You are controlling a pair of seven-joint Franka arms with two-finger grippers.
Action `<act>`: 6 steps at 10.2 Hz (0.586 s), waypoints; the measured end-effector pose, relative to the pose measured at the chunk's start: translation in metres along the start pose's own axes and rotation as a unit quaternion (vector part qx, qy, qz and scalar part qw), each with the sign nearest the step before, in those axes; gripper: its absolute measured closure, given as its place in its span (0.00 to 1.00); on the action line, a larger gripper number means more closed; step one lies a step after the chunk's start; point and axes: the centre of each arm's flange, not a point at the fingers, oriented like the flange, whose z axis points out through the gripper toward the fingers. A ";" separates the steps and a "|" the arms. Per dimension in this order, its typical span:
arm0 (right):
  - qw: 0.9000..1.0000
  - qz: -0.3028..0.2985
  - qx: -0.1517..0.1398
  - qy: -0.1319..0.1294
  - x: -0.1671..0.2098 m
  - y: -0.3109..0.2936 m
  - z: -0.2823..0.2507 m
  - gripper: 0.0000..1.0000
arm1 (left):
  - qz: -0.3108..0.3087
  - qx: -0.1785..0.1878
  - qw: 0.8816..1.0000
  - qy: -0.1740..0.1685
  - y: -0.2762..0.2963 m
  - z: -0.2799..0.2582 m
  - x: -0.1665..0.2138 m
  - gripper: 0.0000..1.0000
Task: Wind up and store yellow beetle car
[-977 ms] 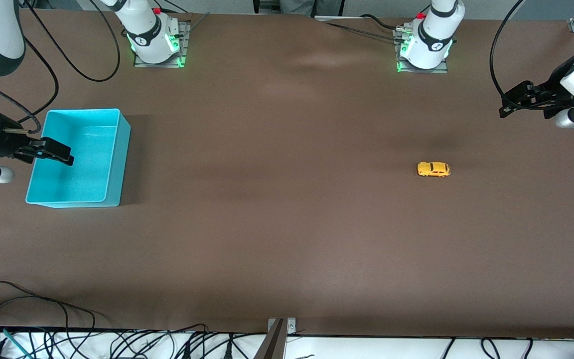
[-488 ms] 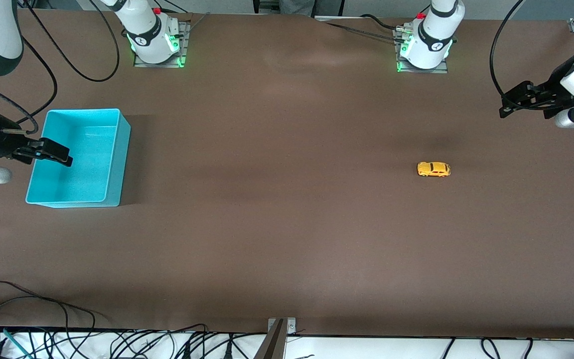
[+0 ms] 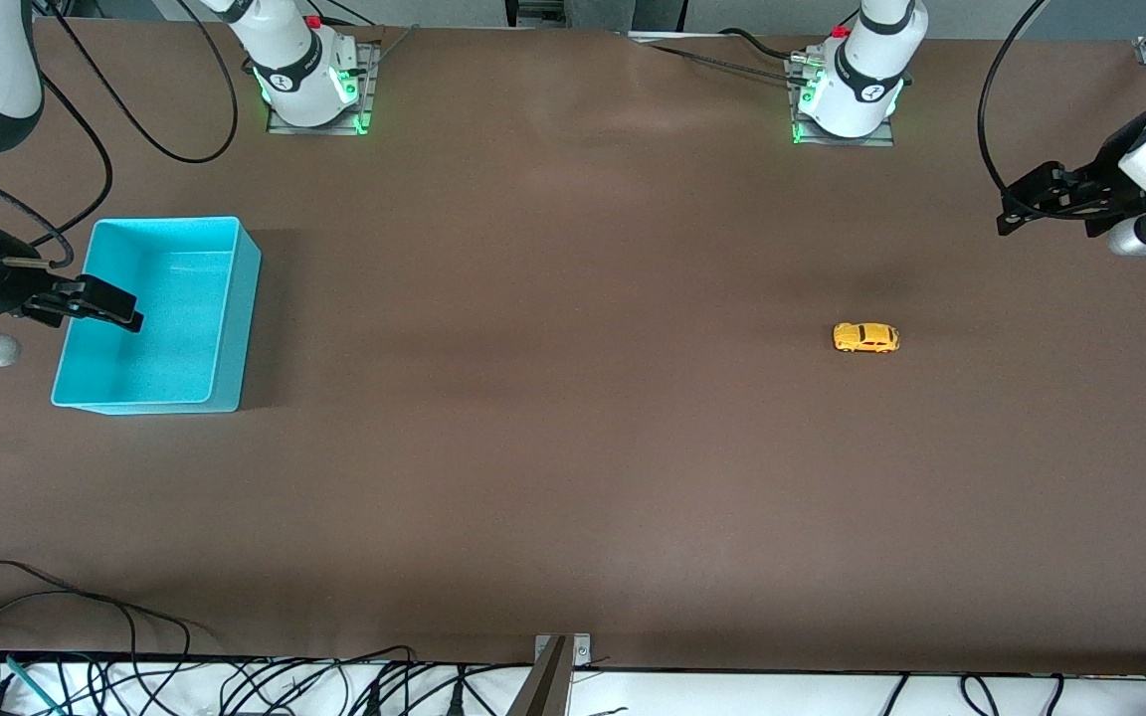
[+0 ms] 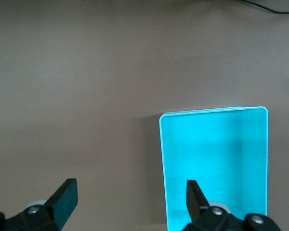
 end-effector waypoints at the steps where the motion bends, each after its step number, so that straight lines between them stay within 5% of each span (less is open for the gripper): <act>1: 1.000 0.000 0.000 0.000 0.000 0.000 0.000 0.00 | 0.000 0.000 1.000 0.000 0.000 0.000 0.000 0.00; 6: 1.000 0.000 0.000 -0.003 0.001 0.000 0.003 0.00 | -0.001 0.000 1.000 0.000 0.000 0.000 0.000 0.00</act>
